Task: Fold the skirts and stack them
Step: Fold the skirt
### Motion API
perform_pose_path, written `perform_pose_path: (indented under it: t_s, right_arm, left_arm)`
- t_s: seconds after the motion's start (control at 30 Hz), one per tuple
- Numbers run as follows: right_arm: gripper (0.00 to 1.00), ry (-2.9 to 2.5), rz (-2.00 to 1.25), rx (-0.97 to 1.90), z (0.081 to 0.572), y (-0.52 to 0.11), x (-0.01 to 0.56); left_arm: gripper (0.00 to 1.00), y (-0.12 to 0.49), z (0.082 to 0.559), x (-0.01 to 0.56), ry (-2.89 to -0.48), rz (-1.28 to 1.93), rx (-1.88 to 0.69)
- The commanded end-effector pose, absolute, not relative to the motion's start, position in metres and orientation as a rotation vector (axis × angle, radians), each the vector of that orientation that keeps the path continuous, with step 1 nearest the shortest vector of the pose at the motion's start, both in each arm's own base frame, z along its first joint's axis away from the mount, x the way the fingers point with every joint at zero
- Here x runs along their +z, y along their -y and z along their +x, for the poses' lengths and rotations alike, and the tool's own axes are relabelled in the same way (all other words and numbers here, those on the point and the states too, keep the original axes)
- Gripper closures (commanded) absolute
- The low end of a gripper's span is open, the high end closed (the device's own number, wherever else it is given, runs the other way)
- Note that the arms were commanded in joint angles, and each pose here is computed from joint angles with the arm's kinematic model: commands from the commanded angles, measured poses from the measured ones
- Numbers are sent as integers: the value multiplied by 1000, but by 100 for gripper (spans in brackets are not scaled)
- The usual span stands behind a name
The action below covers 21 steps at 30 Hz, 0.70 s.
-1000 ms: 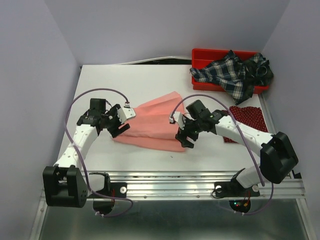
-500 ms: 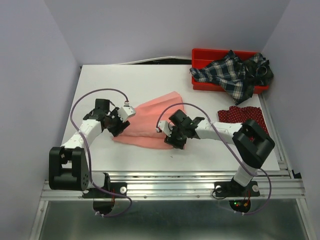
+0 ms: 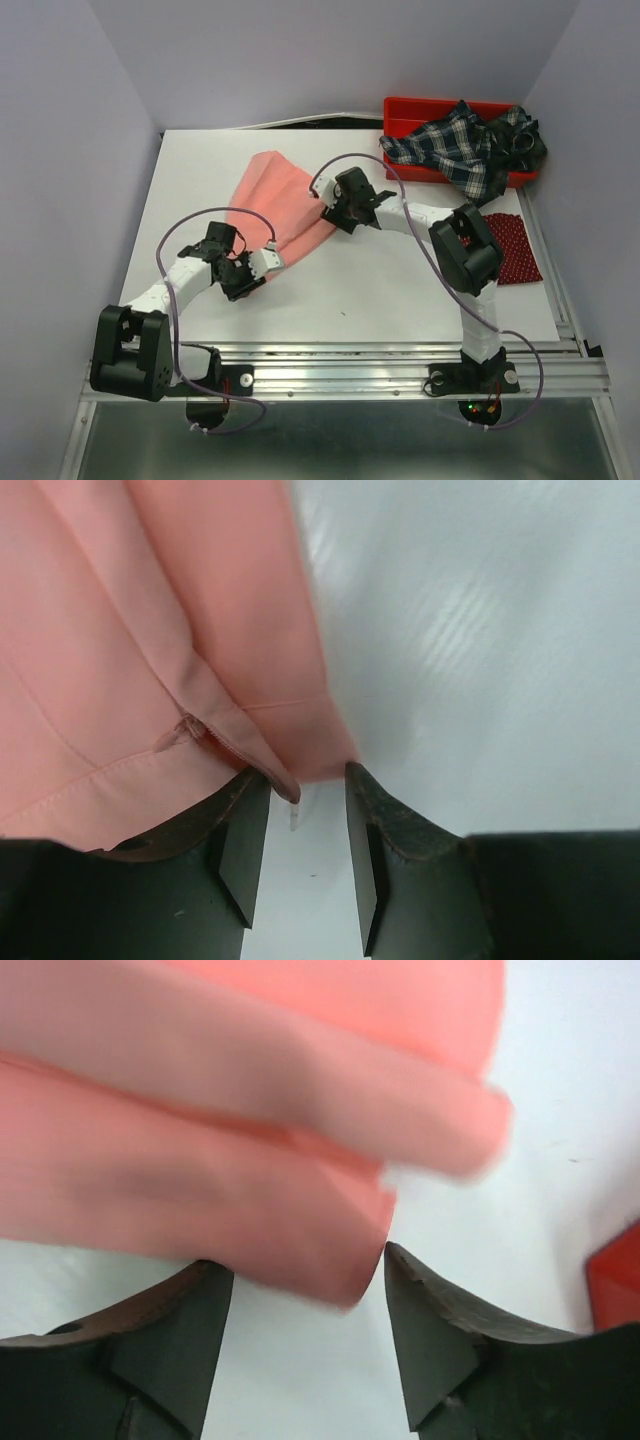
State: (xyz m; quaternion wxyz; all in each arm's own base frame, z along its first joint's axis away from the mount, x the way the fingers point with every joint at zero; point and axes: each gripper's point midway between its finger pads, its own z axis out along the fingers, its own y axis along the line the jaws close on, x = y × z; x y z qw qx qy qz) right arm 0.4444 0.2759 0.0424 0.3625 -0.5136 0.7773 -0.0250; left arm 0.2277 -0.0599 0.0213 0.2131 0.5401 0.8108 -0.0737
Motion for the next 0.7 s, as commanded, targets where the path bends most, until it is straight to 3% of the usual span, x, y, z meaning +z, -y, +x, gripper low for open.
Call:
perform_pose_path:
  t_s: [0.0,0.03,0.1,0.3,0.43,0.67]
  right_arm:
    - [25,-1892,-1138,-112,487,-273,110]
    - [18,-1875,-1097,-87,481,-272,132]
    - [15,-1872,-1051,-55,471,-264,150]
    - [20,-2155,-814,438,381,-277,147]
    - [24,-2355,-600,740,340,-296,120]
    - [29,-2494,-363,914,342,-322,74]
  left_arm:
    - [51,88,205,51,-2213,1526,-389]
    - [46,103,210,73,-2130,1524,-445]
    - [43,114,210,94,-2108,1477,-506]
    - [39,120,271,145,-2122,1128,-377]
    - [38,111,299,132,-2239,911,-297]
    - [41,102,296,101,-2335,905,-246]
